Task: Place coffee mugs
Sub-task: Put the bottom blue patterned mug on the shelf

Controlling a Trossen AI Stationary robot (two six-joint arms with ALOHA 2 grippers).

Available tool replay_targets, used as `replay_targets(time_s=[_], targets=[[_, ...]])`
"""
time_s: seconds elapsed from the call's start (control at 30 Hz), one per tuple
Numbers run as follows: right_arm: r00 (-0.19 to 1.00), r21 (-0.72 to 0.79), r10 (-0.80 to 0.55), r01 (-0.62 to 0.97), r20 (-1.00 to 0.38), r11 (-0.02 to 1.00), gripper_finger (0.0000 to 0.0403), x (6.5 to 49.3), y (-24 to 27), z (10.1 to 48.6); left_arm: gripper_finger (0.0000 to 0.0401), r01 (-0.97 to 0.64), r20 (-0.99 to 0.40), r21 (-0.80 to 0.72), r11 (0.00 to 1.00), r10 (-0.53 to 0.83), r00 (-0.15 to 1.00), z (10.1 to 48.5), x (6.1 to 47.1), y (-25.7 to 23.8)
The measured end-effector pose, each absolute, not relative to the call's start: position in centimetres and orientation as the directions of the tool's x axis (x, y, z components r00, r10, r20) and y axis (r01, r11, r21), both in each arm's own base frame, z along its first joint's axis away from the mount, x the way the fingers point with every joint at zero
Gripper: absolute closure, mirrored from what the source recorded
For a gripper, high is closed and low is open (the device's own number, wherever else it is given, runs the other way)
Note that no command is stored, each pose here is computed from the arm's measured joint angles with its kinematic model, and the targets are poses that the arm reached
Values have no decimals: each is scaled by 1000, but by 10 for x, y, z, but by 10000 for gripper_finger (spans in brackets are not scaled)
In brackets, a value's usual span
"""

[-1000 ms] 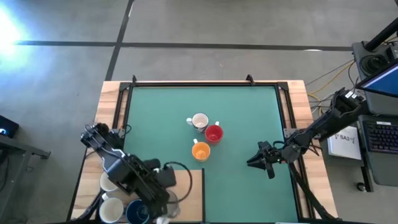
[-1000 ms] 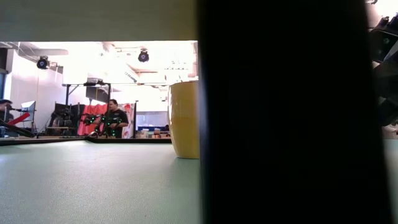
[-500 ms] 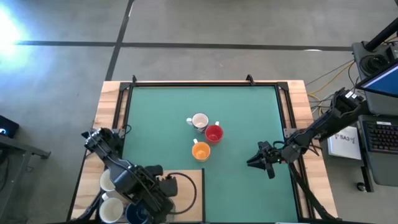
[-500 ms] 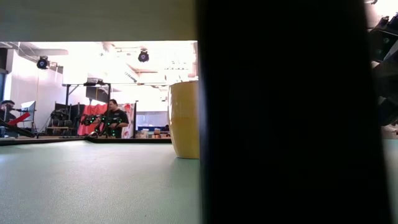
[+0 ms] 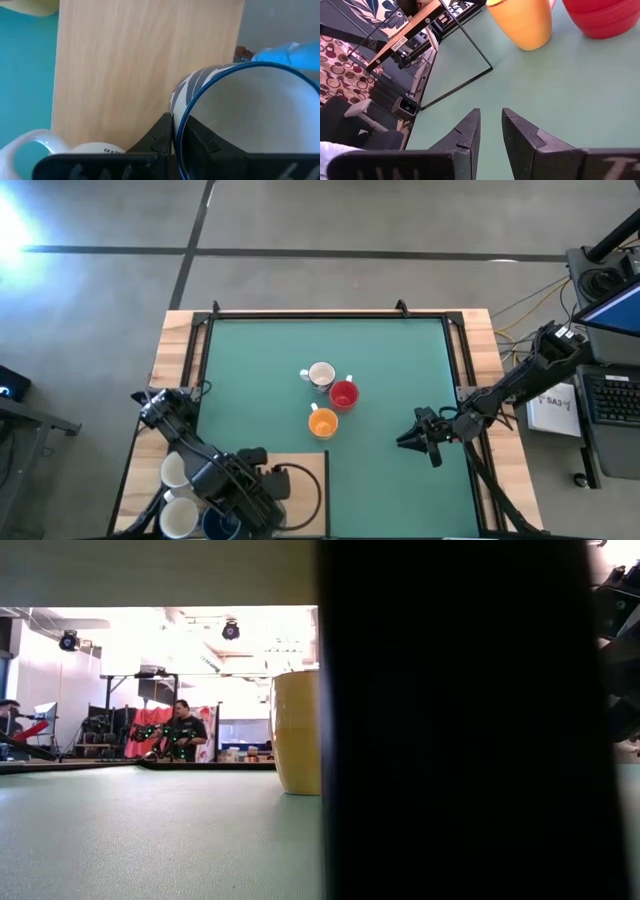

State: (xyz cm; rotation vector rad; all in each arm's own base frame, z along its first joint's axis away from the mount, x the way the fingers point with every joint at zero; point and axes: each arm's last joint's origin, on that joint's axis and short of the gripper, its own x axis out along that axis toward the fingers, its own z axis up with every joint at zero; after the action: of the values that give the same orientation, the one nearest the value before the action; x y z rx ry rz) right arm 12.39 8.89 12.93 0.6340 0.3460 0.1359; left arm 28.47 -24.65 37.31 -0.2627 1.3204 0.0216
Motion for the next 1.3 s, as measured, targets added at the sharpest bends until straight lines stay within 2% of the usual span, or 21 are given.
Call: replay_targets(time_s=[0.3, 0.6, 1.3], targets=[[934, 601, 229, -19, -274, 799, 335, 124, 89, 129, 386, -197, -963, -175, 965, -126, 240, 370, 286, -247], [934, 601, 229, -19, -274, 799, 335, 124, 89, 129, 367, -226, -966, -172, 959, -119, 230, 370, 286, -246], [934, 601, 229, -19, -274, 799, 335, 124, 89, 129, 364, -282, -946, -234, 930, -151, 285, 388, 286, -236]])
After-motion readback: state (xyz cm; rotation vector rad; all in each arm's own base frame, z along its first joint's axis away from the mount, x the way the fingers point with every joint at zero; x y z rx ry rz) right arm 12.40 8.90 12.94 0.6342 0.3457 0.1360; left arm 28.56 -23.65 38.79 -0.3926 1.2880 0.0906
